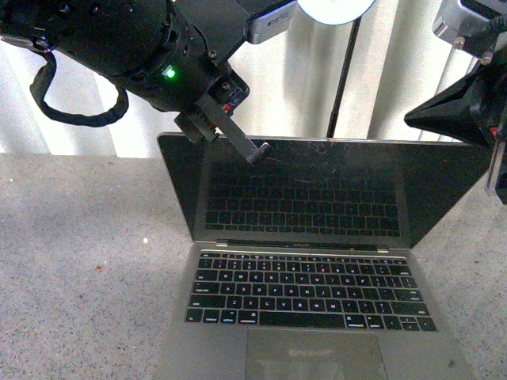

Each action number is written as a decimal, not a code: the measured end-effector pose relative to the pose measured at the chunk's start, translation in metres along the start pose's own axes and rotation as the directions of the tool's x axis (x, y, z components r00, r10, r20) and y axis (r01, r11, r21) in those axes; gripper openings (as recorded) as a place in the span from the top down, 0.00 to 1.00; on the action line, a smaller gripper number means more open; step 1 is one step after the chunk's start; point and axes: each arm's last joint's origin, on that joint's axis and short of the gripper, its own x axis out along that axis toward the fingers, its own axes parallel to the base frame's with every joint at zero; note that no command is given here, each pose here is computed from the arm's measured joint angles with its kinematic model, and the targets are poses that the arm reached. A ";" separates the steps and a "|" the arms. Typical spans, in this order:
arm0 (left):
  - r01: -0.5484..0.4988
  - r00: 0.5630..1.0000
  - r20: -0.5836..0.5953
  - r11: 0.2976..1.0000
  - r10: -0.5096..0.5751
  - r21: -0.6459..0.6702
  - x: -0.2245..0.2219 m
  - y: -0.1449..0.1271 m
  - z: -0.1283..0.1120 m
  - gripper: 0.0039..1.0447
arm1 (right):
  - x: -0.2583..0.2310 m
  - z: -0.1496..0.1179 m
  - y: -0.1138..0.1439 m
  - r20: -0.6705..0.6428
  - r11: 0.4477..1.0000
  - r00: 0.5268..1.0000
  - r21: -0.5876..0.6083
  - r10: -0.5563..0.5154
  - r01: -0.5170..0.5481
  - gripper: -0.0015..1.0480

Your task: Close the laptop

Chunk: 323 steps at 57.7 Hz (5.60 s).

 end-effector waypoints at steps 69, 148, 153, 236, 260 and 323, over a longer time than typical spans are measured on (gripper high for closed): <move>0.122 0.990 -0.074 0.992 -0.124 -0.036 -0.015 -0.027 -0.033 0.97 | 0.005 -0.005 0.037 -0.060 0.991 0.990 -0.042 0.128 -0.131 0.97; 0.210 0.973 -0.079 0.972 -0.219 -0.104 -0.010 -0.061 -0.055 0.97 | 0.005 -0.024 0.064 -0.109 0.976 0.971 -0.031 0.211 -0.216 0.97; 0.213 0.972 -0.079 0.971 -0.222 -0.106 -0.009 -0.062 -0.056 0.97 | 0.006 -0.026 0.066 -0.112 0.975 0.970 -0.028 0.218 -0.222 0.97; 0.261 0.955 -0.107 0.955 -0.277 -0.140 0.004 -0.086 -0.088 0.97 | 0.020 -0.054 0.102 -0.139 0.960 0.950 0.013 0.279 -0.281 0.97; 0.287 0.942 -0.128 0.943 -0.310 -0.169 0.011 -0.102 -0.113 0.97 | 0.033 -0.065 0.121 -0.145 0.955 0.944 0.042 0.297 -0.294 0.97; 0.052 0.998 -0.002 0.848 -0.062 -0.527 0.000 -0.067 -0.128 0.40 | 0.007 -0.031 0.081 -0.025 0.712 0.976 0.680 -0.217 0.175 0.64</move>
